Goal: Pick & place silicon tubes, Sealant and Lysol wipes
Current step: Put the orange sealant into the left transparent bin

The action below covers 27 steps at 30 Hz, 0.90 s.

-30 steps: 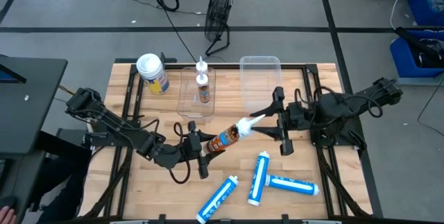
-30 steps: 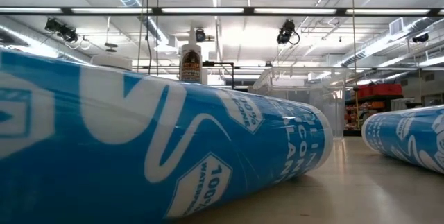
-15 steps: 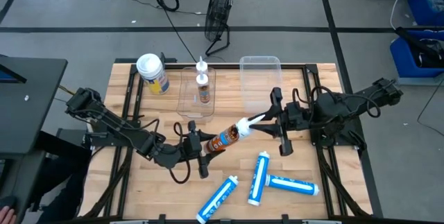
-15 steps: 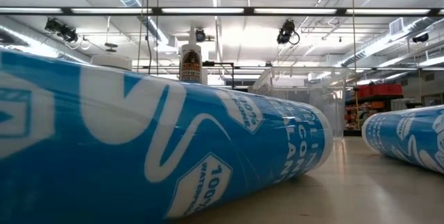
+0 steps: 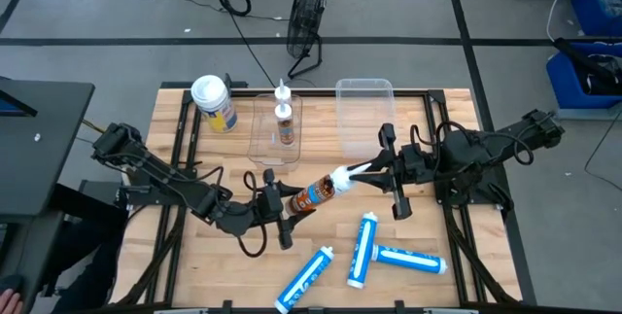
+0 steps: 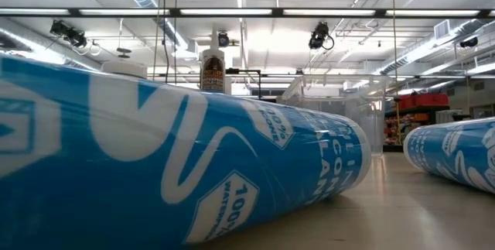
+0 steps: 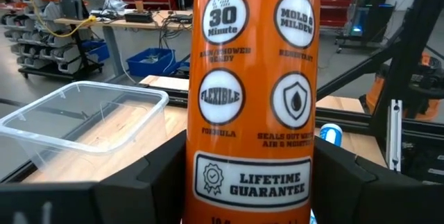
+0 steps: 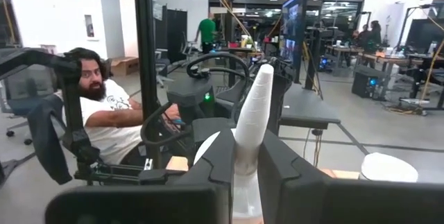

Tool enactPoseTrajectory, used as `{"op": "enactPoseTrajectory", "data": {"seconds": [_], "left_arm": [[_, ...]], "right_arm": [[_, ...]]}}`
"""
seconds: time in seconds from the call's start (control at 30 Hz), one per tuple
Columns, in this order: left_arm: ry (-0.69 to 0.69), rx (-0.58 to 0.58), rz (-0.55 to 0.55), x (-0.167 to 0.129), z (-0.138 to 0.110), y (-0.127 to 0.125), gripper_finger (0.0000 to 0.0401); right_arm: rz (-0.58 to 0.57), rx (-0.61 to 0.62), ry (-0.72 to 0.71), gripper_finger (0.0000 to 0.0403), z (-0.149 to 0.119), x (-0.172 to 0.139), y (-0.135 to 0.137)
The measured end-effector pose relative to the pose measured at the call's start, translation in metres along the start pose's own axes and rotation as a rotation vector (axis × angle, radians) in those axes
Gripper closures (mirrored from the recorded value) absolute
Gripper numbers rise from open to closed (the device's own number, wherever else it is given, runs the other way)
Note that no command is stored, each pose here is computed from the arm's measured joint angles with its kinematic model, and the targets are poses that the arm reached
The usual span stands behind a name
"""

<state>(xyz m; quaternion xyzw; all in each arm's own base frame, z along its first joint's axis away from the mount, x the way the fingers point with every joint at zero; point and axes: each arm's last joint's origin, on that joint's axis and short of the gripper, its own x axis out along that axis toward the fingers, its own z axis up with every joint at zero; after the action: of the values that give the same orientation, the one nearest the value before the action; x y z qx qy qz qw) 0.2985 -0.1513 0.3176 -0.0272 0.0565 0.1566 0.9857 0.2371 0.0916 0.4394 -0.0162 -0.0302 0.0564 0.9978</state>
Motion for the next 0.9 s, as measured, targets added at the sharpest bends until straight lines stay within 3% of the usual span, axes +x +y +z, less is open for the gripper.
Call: {"op": "enactPoseTrajectory", "data": {"seconds": [0.37,0.9], "left_arm": [[0.039,0.039,0.095,0.0,-0.007,0.004,0.0159],[0.083,0.035,0.12,-0.003,-0.013,0.005,0.0149]], "right_arm": [[-0.041,0.008,0.025,0.0377,-0.003,0.002,-0.01],[-0.06,0.031,0.045,0.0377,-0.005,0.004,-0.018]]}}
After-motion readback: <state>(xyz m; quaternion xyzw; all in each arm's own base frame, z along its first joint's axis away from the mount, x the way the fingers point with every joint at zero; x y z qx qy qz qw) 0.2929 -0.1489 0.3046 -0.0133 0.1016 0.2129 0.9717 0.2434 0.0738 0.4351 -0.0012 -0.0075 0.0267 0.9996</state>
